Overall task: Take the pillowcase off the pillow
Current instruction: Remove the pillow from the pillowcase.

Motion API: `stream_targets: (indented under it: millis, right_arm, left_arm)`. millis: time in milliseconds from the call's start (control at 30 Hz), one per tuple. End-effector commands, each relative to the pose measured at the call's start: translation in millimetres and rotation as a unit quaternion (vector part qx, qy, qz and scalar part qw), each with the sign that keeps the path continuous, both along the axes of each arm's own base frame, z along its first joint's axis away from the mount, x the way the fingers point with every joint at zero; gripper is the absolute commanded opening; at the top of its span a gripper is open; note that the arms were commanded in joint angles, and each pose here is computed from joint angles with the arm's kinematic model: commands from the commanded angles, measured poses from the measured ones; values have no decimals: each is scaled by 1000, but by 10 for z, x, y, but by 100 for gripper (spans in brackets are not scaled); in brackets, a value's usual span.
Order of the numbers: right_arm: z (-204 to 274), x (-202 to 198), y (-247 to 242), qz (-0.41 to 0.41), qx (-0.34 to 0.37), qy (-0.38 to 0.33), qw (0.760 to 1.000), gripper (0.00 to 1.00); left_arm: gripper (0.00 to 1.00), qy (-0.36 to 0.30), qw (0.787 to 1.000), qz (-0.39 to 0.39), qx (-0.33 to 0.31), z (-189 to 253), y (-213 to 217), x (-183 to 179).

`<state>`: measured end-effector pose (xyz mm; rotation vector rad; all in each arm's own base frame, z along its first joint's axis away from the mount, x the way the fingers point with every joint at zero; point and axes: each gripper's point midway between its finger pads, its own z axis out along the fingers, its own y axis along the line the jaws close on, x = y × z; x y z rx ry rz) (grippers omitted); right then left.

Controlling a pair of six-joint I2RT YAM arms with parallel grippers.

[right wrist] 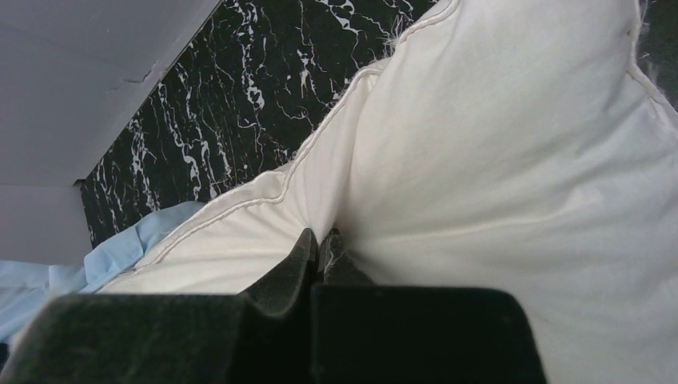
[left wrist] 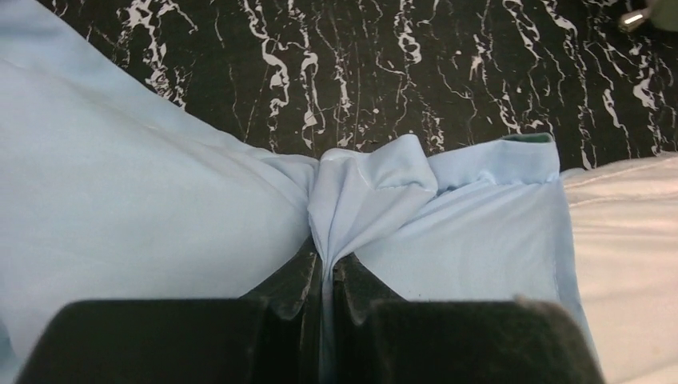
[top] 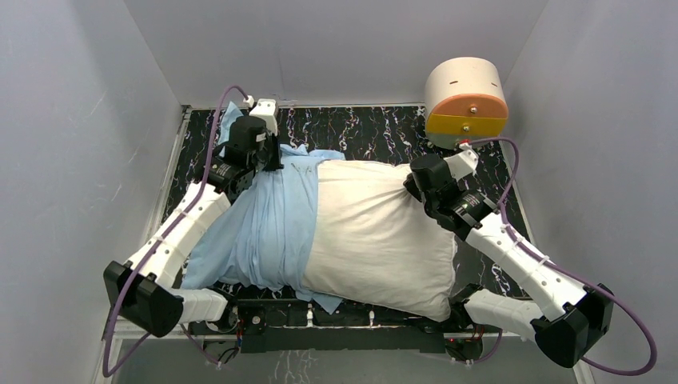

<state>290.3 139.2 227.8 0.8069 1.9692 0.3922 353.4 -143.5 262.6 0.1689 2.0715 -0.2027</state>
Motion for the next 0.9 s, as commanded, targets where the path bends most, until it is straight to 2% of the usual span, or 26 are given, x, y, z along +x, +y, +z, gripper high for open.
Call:
stream_targets:
  millis: [0,67,133,233,333,467,533,667,733,767,833,867]
  right_arm:
    - [-75,28,-304,-21,-71,-4,997,0]
    - [-89,40,-257,-10,-62,-12,998,0]
    - [-50,49,-186,13,-55,-26,998,0]
    - [38,77,-38,66,-55,-54,995,0]
    - [126,86,78,111,-60,-82,989,0]
    - [256,110,169,142,-64,-109,982,0]
    - [295,117,200,153,-69,-112,979,0]
    - [340,123,246,172,-80,-112,976,0]
    - [363,119,244,175,-86,-115,974,0]
    - [366,122,236,174,-88,-116,974,0]
    - [343,139,182,165,-103,-116,974,0]
    - [283,184,43,131,-128,-105,977,0]
  left_arm:
    - [3,-60,984,163,30,614,683,284]
    - [23,-51,986,160,21,694,616,376]
    - [31,-43,992,115,5,754,425,445]
    - [58,-40,999,7,-29,808,20,470]
    - [80,-18,990,-128,-62,789,-458,425]
    - [90,83,963,-243,-86,474,-901,422]
    - [92,134,949,-271,-92,232,-1044,464]
    - [90,248,926,-271,-84,-365,-1180,485]
    - [89,296,909,-284,-70,-591,-1216,369]
    - [86,315,897,-304,-65,-679,-1250,270]
    - [49,347,866,-351,-79,-756,-1302,50]
    - [5,336,871,-349,-74,-697,-1279,48]
